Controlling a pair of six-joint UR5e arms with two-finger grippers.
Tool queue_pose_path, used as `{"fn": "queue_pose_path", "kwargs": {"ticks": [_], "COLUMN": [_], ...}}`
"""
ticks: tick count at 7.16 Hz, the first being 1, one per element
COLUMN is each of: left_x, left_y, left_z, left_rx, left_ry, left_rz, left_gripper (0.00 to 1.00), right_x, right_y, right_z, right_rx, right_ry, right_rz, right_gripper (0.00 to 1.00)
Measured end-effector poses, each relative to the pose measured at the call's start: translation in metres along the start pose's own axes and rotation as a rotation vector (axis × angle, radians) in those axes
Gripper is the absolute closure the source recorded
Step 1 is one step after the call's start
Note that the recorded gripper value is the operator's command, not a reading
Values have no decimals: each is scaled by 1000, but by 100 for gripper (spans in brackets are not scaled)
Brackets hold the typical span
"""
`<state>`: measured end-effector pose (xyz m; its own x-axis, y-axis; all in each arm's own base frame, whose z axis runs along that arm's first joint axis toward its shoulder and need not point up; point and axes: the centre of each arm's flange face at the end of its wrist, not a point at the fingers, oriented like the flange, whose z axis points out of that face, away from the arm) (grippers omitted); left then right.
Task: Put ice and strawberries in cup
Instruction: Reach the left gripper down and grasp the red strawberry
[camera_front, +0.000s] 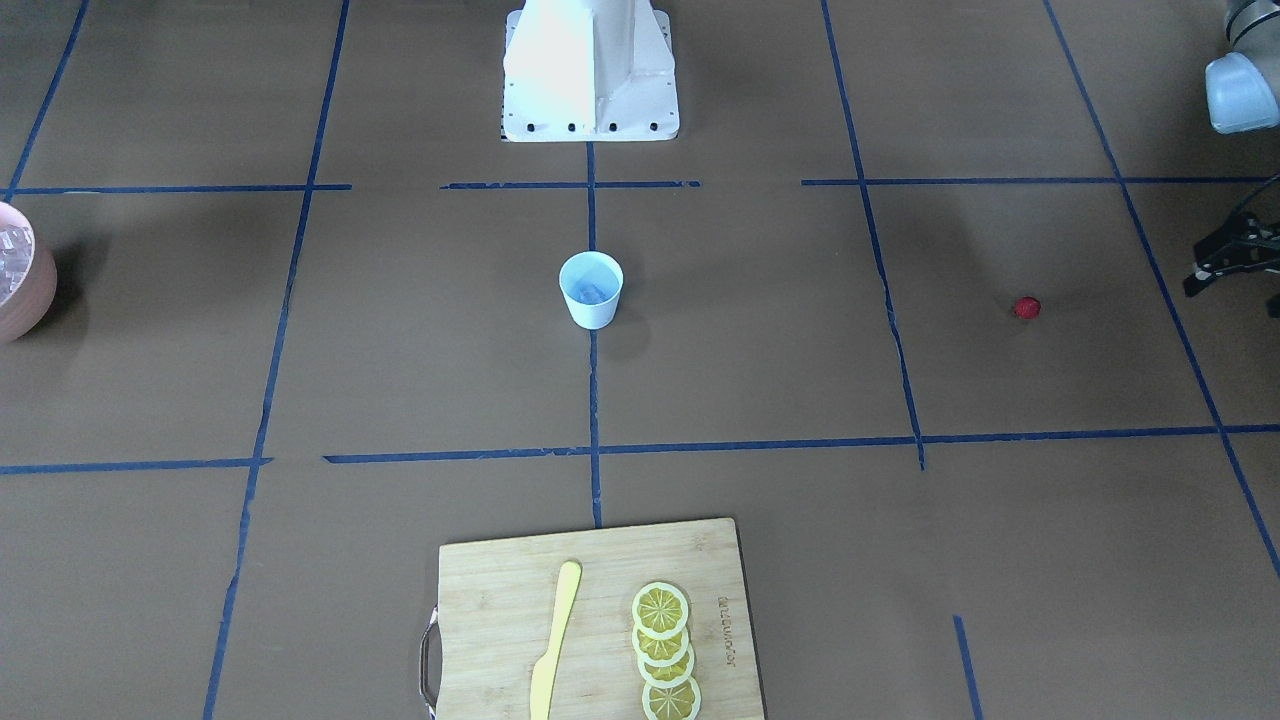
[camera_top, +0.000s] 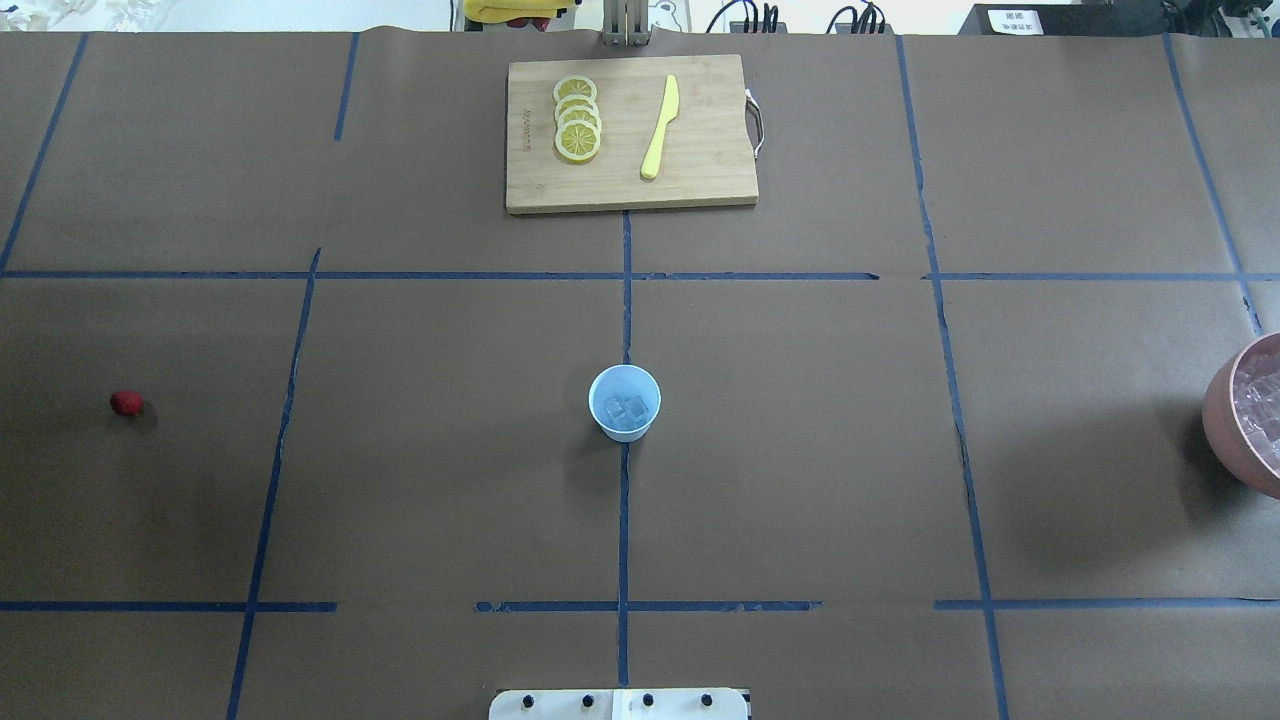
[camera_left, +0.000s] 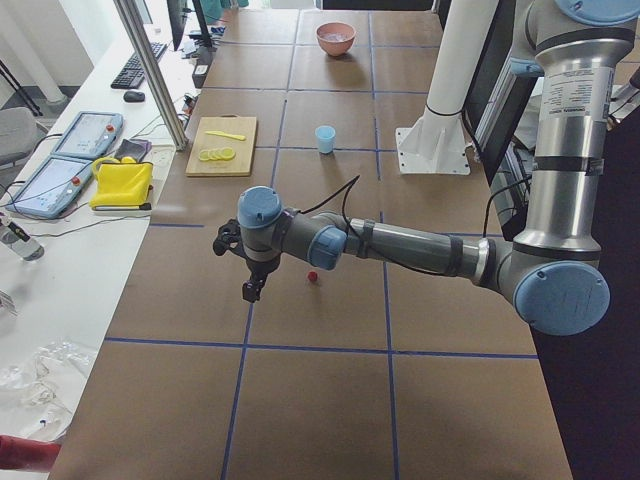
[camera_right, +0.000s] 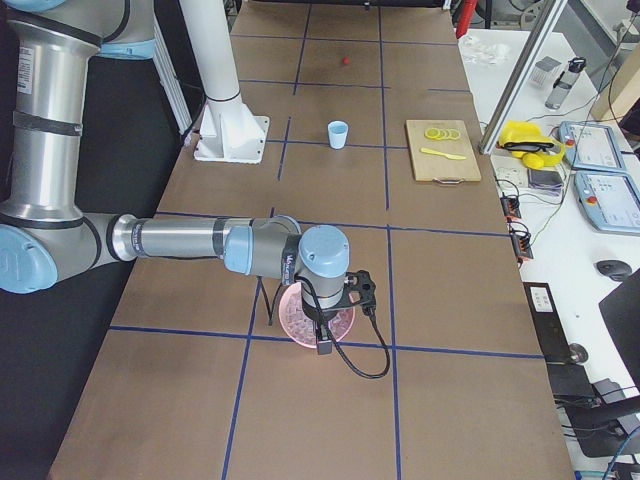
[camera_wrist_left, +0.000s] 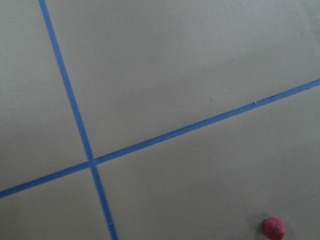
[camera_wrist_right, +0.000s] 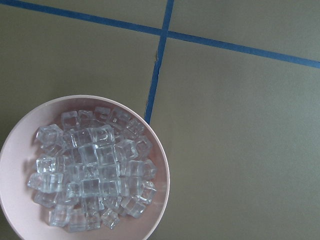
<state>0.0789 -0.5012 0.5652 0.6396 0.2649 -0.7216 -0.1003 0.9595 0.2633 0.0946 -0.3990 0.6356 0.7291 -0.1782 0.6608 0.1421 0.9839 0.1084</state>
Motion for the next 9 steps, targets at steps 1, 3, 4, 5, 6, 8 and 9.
{"fn": "queue_pose_path", "kwargs": {"ticks": [1,3,4,5,6,8,9], "left_x": [23,75,96,108,114,115,113], "left_y": [10,31,40,47,52,59,60], "left_z": [27,86,107,121,129,140,143], "left_rx": [7,25,27,22,13,-6,-12], "left_ry": [1,-35,-50,-57,-60,-67,-69], "left_rz": [-38,-91,-105,-109,-109,-111,-113], "left_gripper": [0,0,0,0,0,0,0], "right_x": [0,0,0,0,0,1,0], "right_y": [0,-1,0,0,0,0,1], "right_z": [0,0,0,0,0,0,0], "right_rx": [1,1,1,0,0,-1,0], "right_ry": [0,0,0,1,1,1,1], "right_rz": [1,1,1,2,2,2,2], "right_gripper": [1,1,1,1,1,1,1]}}
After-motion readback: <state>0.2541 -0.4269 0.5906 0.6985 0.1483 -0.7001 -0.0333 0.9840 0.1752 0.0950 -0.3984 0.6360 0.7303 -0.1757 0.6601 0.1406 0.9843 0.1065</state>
